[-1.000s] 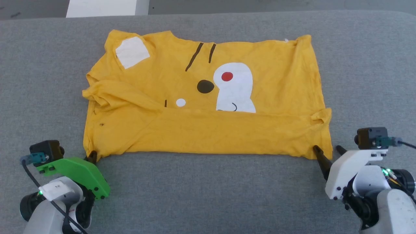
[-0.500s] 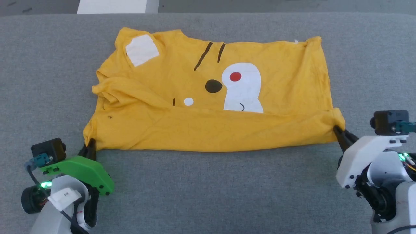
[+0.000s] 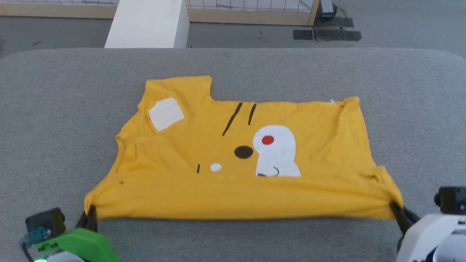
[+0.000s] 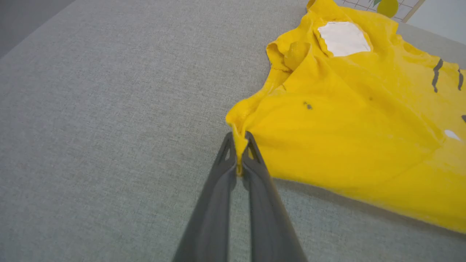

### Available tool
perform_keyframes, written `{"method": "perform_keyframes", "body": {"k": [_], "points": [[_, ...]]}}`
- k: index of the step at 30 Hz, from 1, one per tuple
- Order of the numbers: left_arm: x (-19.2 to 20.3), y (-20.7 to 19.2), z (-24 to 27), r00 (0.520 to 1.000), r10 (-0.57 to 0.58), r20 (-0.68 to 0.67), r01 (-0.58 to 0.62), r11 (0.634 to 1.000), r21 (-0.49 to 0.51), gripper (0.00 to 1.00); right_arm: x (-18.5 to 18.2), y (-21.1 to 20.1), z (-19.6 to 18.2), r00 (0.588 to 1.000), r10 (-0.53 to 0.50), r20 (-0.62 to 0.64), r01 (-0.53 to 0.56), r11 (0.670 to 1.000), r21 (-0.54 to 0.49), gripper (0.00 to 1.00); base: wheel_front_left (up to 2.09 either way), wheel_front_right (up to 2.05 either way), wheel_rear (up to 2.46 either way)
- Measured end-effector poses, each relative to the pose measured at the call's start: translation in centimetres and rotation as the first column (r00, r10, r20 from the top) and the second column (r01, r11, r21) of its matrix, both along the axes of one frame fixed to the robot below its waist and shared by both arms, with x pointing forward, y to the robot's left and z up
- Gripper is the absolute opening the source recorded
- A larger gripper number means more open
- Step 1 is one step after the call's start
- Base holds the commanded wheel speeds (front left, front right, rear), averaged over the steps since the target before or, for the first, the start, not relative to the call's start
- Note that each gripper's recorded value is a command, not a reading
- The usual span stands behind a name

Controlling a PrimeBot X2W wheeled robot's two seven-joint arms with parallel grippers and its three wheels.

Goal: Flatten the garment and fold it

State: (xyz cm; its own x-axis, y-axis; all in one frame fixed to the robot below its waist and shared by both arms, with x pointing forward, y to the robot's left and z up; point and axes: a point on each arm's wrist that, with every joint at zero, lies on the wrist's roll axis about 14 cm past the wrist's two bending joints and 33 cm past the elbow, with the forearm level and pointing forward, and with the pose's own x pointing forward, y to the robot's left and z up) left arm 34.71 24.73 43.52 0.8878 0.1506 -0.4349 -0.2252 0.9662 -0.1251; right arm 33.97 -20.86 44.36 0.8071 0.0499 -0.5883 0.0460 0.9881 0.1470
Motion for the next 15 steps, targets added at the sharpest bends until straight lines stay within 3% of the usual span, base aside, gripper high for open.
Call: {"method": "perform_keyframes", "body": {"k": [5,15], "points": [[-3.1,-0.6,-2.9,0.991,-0.006,-0.136,0.0,0.999,-0.039,0.0,-4.2,-0.1,-3.8,0.978,0.002,-0.208,0.001,1.0,0.015,0.0,0.0,0.0,0.0],[-5.5,-1.5,-7.2,0.961,-0.047,-0.273,0.027,0.997,-0.077,0.0,-6.9,0.4,-8.5,0.938,0.003,-0.347,0.013,0.999,0.042,0.0,0.0,0.0,0.0]]}}
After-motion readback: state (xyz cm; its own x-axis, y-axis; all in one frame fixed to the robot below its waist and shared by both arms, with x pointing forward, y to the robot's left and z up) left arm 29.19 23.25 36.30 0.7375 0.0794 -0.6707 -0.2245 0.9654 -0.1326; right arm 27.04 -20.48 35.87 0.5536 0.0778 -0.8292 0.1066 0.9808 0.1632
